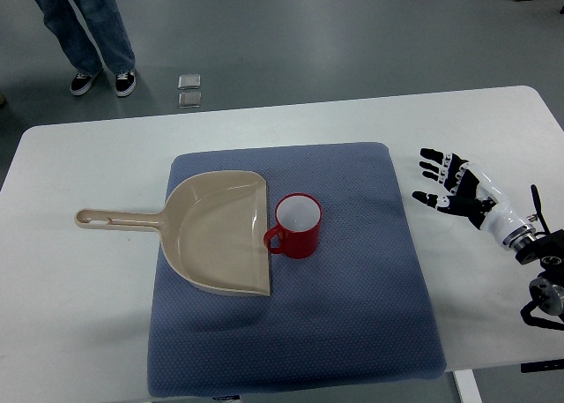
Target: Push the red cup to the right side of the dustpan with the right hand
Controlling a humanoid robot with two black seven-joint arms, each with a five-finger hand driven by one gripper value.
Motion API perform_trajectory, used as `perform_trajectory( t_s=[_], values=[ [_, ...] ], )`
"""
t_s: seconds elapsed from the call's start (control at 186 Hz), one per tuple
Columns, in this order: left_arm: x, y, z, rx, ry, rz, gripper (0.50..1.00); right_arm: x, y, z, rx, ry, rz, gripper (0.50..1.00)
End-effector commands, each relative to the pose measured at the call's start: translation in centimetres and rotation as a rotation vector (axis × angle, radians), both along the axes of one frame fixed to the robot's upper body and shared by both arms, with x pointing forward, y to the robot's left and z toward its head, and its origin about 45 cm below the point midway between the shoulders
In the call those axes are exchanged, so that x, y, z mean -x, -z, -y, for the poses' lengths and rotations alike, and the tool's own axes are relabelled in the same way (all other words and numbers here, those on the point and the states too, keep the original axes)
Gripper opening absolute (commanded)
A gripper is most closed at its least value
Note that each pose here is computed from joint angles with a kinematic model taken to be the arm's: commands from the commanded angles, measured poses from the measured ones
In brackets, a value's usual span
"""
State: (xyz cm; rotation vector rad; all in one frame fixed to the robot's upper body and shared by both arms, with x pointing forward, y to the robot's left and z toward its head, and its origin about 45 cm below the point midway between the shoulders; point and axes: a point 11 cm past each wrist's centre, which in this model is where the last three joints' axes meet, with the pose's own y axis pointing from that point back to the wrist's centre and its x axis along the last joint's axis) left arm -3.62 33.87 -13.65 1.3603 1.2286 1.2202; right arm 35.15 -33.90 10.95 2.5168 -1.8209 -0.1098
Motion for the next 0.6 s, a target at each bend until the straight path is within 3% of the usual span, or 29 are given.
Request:
perform_trajectory(
  t_s=[0.0,0.596],
  values=[
    [-0.01,0.0,0.0,0.0,0.0,0.001,1.0,-0.44,-0.39,-0.01,-0.002,0.002,0.01,0.921],
    [0.0,0.0,0.0,0.0,0.0,0.0,1.0,-0.93,-0.69,-0.34,-0.058,0.027,0.015,0.924]
  ],
)
